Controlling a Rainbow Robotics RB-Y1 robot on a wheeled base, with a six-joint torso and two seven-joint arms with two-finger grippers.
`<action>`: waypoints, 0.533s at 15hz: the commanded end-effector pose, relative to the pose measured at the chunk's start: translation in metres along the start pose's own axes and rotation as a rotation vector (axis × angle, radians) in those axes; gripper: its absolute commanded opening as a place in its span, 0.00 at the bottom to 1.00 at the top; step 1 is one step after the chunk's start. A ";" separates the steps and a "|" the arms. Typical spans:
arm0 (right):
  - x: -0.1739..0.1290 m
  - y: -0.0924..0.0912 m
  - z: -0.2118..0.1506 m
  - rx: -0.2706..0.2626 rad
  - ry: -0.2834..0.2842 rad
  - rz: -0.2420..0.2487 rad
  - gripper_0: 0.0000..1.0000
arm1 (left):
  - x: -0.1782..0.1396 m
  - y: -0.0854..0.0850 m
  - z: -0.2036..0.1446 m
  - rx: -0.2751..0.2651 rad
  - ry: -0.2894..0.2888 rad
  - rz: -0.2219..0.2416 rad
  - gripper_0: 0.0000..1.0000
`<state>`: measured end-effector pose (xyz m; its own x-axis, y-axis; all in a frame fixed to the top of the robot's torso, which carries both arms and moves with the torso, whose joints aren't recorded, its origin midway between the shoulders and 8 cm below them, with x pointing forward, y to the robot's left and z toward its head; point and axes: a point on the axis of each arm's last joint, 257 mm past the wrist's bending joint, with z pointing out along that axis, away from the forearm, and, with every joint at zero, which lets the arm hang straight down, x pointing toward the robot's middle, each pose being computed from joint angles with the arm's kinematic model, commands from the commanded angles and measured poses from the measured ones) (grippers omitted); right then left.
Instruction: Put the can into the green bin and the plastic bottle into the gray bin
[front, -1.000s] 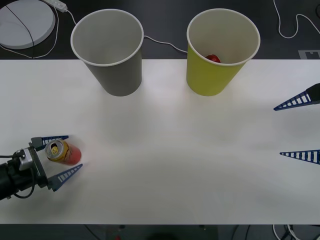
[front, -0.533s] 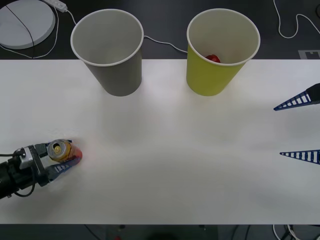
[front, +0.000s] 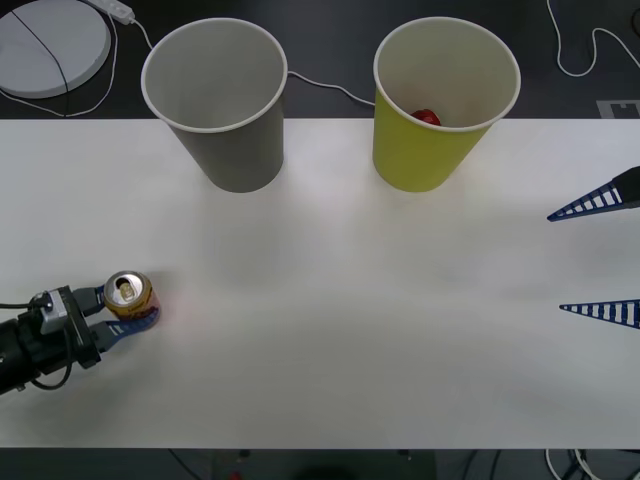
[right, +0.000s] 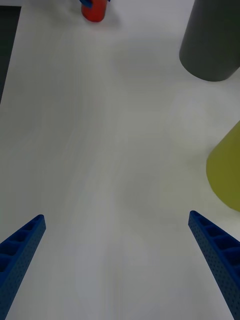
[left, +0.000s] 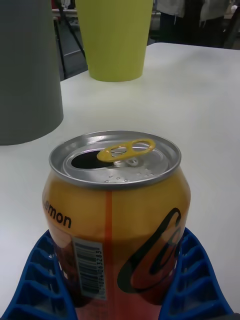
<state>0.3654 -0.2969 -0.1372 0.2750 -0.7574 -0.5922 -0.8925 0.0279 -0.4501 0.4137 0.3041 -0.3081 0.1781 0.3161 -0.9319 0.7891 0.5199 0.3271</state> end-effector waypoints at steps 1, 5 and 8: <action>0.000 0.000 0.000 0.000 0.000 0.000 1.00 | -0.001 0.010 -0.003 0.011 0.038 0.036 0.00; 0.000 0.000 0.000 0.000 0.000 0.000 1.00 | -0.008 0.024 -0.013 0.068 0.109 0.038 0.00; 0.000 0.000 0.000 0.000 0.000 0.000 1.00 | -0.018 0.028 -0.026 0.147 0.180 0.013 0.00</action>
<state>0.3654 -0.2969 -0.1372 0.2750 -0.7574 -0.5922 -0.8925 0.0279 -0.4501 0.4185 0.3307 -0.2809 0.1030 0.4512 -0.8864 0.8581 0.4104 0.3086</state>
